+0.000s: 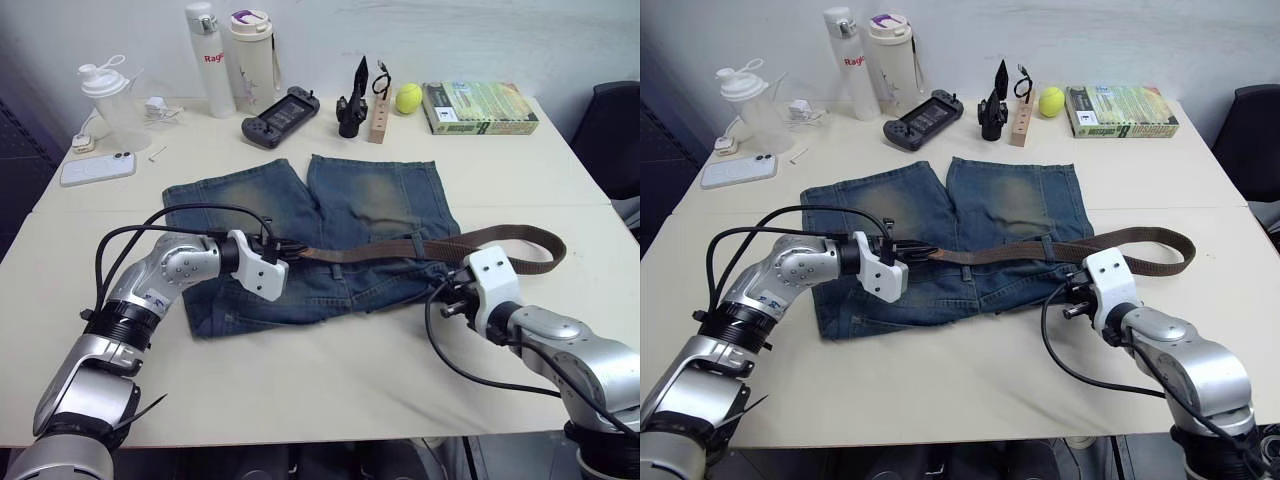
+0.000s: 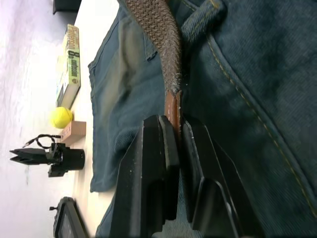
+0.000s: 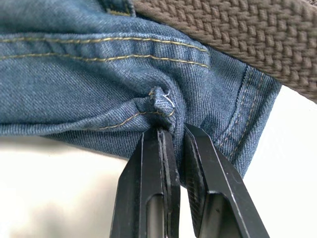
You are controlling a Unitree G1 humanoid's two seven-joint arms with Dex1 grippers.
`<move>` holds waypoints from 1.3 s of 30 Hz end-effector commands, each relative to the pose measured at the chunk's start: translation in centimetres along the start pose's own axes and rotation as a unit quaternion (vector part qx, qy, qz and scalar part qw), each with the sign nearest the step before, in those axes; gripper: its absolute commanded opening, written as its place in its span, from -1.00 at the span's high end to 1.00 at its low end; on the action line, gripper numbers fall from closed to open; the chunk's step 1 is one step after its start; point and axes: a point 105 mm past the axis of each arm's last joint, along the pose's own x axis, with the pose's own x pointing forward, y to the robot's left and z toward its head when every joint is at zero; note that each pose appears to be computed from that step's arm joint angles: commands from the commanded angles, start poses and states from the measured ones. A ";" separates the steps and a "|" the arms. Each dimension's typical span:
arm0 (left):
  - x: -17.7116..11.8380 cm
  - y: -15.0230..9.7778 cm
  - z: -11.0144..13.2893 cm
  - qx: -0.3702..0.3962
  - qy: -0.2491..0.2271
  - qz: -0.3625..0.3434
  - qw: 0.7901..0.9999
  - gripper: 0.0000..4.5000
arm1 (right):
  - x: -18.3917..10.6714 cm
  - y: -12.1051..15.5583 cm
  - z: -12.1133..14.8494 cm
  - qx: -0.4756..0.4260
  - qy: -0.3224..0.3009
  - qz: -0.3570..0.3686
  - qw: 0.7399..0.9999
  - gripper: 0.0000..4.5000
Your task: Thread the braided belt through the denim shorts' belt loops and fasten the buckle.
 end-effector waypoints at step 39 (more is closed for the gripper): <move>1.6 5.0 4.1 0.079 -0.036 0.147 0.985 1.00 | -1.7 9.2 10.6 0.690 -0.130 0.271 0.659 -0.98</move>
